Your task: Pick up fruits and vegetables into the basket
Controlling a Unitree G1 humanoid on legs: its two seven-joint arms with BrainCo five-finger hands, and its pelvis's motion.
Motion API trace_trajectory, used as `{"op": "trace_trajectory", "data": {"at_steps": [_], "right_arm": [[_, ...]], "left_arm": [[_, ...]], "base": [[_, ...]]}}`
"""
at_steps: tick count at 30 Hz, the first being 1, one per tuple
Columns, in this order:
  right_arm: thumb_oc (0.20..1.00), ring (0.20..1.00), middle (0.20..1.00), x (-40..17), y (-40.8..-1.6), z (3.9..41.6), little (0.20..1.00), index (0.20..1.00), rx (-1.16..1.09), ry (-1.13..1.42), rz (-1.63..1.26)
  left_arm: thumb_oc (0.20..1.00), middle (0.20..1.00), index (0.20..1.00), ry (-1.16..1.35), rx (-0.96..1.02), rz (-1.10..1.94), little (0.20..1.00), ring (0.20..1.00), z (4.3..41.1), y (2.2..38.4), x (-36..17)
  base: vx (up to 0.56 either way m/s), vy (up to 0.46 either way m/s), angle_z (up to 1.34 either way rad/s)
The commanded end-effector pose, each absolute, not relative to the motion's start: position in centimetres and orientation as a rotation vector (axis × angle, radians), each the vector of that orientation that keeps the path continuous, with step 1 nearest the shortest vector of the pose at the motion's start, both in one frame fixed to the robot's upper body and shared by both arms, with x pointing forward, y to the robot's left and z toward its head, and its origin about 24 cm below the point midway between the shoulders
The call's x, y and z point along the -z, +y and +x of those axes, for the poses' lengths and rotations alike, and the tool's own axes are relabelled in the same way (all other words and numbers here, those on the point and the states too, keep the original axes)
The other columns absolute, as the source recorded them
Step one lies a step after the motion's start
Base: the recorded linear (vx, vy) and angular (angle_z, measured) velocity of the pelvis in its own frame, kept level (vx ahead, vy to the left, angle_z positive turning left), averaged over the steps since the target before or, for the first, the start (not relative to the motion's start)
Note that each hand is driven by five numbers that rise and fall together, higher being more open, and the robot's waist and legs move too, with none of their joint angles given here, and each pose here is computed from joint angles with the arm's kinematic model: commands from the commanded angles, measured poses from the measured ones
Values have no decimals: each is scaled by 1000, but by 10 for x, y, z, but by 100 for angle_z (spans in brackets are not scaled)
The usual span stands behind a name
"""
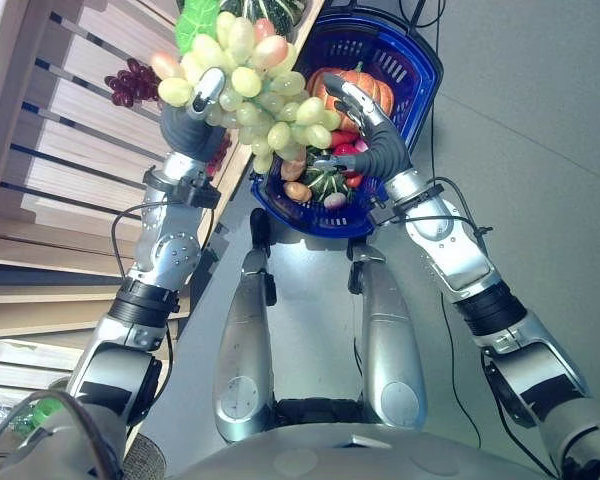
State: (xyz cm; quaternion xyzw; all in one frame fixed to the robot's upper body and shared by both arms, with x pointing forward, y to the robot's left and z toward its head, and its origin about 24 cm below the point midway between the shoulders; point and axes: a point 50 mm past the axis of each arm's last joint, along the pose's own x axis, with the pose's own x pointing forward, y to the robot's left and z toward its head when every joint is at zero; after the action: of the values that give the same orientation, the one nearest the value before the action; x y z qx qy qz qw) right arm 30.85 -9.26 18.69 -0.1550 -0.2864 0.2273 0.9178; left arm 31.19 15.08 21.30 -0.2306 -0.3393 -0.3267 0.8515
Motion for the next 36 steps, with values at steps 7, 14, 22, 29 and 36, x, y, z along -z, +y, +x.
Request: {"op": "trace_trajectory", "data": {"at_steps": [7, 14, 22, 29, 36], "right_arm": [[1000, 1000, 1000, -218, -64, 287, 1000, 1000, -629, -723, -221], [1000, 1000, 1000, -219, -56, 287, 1000, 1000, -671, -689, -190], [1000, 1000, 1000, -215, -52, 288, 1000, 1000, -708, -641, -194], [200, 200, 200, -216, -48, 287, 200, 200, -735, -638, -190], [200, 200, 200, -218, -48, 286, 200, 200, -734, -645, -168]], "left_arm": [[200, 200, 200, -890, 914, -442, 200, 200, 285, 123, -254], [200, 200, 200, -883, 1018, -434, 200, 200, 278, 108, -258], [200, 200, 200, -903, 1095, -419, 200, 200, 270, 99, -262], [200, 200, 200, -897, 1116, -419, 200, 200, 268, 95, -264], [200, 200, 200, -879, 1104, -423, 200, 200, 269, 95, -261]], "base": [[0, 0, 0], [0, 0, 0], [0, 0, 0], [0, 0, 0], [0, 0, 0]]}}
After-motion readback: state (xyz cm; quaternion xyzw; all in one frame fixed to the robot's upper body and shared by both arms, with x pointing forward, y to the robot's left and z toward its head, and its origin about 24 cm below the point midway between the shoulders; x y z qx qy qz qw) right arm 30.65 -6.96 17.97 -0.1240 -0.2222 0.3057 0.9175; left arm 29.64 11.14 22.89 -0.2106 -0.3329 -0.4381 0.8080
